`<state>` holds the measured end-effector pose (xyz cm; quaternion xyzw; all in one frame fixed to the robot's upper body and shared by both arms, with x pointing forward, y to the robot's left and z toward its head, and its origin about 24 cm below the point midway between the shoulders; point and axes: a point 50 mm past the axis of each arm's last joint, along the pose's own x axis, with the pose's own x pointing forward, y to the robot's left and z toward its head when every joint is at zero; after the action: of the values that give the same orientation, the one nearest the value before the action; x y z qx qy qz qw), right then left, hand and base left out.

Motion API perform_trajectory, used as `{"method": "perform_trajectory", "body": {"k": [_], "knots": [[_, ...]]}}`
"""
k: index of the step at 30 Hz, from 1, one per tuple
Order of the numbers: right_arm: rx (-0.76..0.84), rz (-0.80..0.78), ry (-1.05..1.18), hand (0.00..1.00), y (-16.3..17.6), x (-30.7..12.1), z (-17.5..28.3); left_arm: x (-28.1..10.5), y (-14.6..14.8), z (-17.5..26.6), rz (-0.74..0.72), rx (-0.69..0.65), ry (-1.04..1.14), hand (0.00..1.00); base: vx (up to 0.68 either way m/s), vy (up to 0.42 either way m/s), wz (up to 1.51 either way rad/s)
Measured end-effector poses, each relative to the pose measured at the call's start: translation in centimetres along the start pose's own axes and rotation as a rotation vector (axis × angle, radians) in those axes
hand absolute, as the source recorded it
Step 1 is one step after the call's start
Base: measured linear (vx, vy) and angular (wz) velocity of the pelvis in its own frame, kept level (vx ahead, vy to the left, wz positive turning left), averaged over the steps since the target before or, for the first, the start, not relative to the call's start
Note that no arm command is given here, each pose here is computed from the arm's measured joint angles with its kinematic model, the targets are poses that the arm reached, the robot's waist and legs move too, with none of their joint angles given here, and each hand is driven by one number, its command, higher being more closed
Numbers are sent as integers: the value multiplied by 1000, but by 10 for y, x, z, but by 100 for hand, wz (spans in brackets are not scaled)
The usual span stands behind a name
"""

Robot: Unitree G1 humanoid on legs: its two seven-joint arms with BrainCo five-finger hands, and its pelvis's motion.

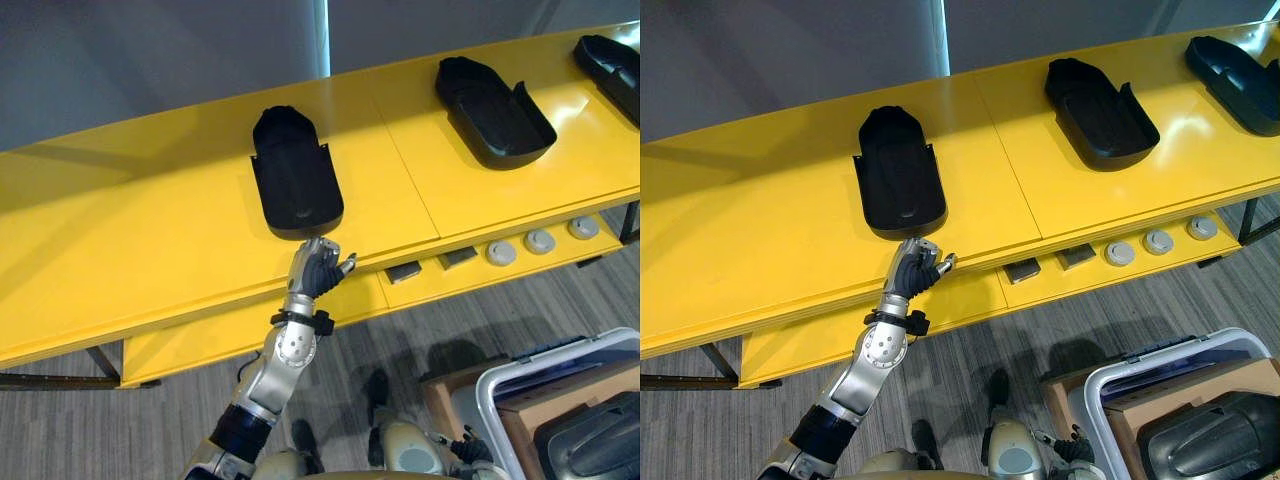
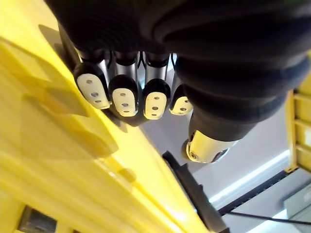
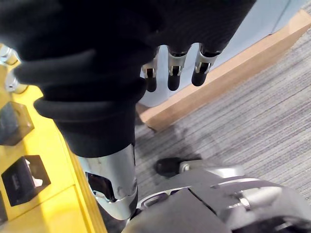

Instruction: Walk over and take plastic housings, then place them on the shelf

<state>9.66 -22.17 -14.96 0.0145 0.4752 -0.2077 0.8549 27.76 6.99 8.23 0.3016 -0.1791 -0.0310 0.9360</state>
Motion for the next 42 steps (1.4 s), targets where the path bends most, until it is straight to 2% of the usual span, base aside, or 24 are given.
{"method": "perform_trajectory", "body": {"k": [10, 20, 24, 28, 31, 32, 35, 37, 39, 42], "knots": [[4, 3, -12, 0, 2, 2, 5, 32, 17, -7, 52, 139, 13, 100, 13, 22, -3], [30, 1, -27, 0, 4, 3, 11, 41, 22, -6, 77, 155, 16, 100, 2, 2, -1], [35, -2, -24, 0, 4, 3, 10, 34, 25, 12, 110, 75, -46, 100, 0, 0, 0], [53, -16, -12, 0, 1, 2, 7, 17, 41, 49, 176, -90, -215, 100, -1, 10, 4], [52, -19, -7, 0, 0, 2, 4, 3, 67, 68, 280, -207, -321, 100, -17, 21, 7], [50, -20, -1, 0, -1, 1, 2, -5, 88, 69, 372, -240, -350, 100, -33, 32, 10], [46, -22, 29, 0, -1, 1, -4, -20, 122, 47, 565, -304, -278, 100, -20, 17, 16], [41, -29, 41, 0, -4, 1, -7, -43, 149, 12, 783, -369, -131, 100, -26, 12, 13], [40, -34, 47, 0, -6, 0, -9, -68, 160, -19, 917, -412, 9, 100, 8, 10, 21], [47, -40, 41, 0, -6, 0, -8, -113, 155, -82, 1071, -460, 346, 100, 20, 18, 14]]}}
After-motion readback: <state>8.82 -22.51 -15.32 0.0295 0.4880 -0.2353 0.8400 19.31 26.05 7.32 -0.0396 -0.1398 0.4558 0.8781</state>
